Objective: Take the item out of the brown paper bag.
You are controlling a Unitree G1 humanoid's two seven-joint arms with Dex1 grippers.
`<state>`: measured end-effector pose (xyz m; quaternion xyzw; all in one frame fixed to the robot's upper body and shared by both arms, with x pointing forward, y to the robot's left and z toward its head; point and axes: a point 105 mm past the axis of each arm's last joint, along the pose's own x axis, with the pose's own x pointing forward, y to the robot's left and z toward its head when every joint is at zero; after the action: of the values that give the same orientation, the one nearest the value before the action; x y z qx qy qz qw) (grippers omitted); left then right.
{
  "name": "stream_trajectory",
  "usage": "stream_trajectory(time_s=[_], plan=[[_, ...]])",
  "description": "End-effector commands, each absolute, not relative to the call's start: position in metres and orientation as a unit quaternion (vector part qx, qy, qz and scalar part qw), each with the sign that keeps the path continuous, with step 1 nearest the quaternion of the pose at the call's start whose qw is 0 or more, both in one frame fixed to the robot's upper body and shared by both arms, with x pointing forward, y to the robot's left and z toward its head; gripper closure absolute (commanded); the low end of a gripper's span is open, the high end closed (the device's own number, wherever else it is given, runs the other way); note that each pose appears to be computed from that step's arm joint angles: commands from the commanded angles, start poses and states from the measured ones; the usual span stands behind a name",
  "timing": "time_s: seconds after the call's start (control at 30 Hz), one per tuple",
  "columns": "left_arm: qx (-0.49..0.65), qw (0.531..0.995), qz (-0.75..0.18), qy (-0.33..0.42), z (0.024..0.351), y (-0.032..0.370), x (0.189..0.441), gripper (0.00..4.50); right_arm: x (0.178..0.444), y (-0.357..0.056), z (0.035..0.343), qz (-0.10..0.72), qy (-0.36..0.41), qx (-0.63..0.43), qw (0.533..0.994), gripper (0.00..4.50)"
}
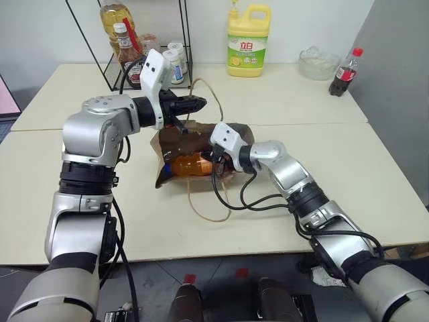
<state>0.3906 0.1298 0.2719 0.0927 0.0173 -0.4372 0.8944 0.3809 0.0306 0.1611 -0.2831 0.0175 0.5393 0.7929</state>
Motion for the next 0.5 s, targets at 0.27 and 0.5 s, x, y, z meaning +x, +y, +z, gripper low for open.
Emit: stream_trajectory(time_s=[0.27, 0.5], plan=[[0.103, 0.892, -0.44, -0.016, 0.289, 0.129, 0.387, 4.5, 0.373, 0.023, 0.14, 0.541, 0.021, -0.408, 0.735, 1.87], [0.103, 0.892, -0.439, -0.016, 0.288, 0.129, 0.385, 4.5, 0.388, 0.026, 0.131, 0.508, -0.008, -0.505, 0.698, 0.03]])
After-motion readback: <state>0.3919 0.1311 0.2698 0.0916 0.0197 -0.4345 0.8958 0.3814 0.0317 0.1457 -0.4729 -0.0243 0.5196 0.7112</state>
